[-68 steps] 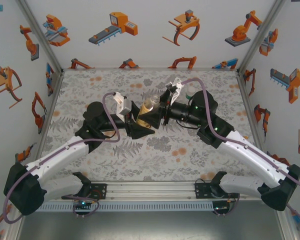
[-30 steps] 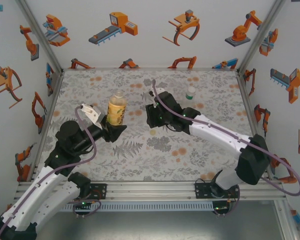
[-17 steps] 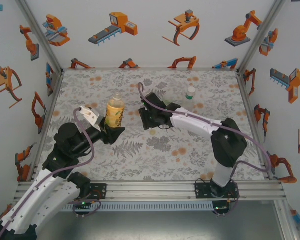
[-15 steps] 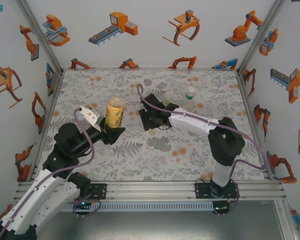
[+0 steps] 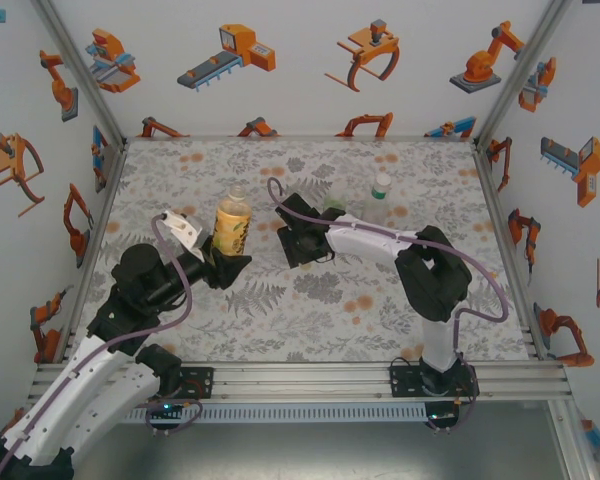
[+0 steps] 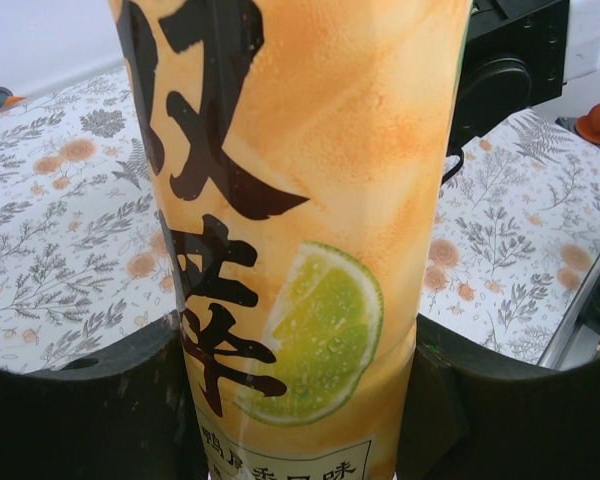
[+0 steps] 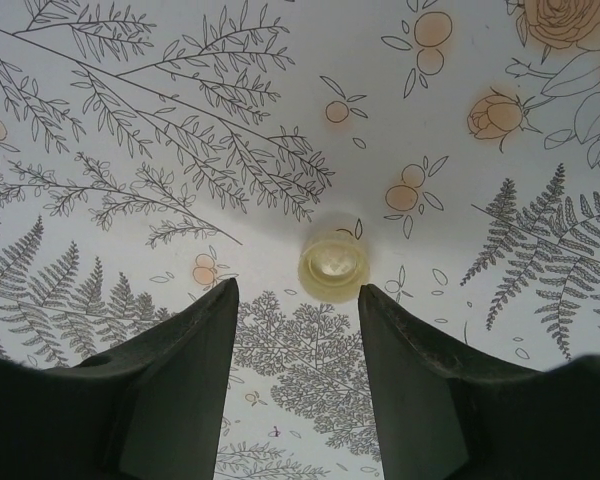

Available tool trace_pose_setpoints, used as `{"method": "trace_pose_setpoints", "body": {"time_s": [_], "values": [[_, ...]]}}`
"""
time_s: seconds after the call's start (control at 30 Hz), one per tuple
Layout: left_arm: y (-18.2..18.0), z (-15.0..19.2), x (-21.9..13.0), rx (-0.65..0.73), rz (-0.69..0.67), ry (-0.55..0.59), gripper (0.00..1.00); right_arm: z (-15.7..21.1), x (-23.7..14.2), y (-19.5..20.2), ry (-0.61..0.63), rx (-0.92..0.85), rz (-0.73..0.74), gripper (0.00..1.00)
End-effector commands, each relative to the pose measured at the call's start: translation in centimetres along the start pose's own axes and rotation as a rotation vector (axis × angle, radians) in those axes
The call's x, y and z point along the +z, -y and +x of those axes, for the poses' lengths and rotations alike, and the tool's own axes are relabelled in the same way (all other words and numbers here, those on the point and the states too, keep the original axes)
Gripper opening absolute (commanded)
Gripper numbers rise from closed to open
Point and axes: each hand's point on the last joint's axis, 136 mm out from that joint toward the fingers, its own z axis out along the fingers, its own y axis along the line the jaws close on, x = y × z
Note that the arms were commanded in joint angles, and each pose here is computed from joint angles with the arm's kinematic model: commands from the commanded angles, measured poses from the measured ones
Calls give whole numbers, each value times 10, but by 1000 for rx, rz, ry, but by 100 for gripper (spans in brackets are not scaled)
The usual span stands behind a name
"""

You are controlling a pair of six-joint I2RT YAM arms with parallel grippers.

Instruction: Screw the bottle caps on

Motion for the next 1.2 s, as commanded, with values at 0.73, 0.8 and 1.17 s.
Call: {"method": "trace_pose_setpoints", "body": {"time_s": [0.73, 0.8, 1.17], "values": [[1, -10, -1, -7, 6, 42, 10, -8, 4, 6, -16, -17, 31, 50], [0, -10, -1, -8, 5, 41, 10, -9, 2, 4, -13, -18, 23, 50], [0, -11, -1, -7, 1, 41, 10, -5, 9, 3, -34, -21, 19, 50]]}}
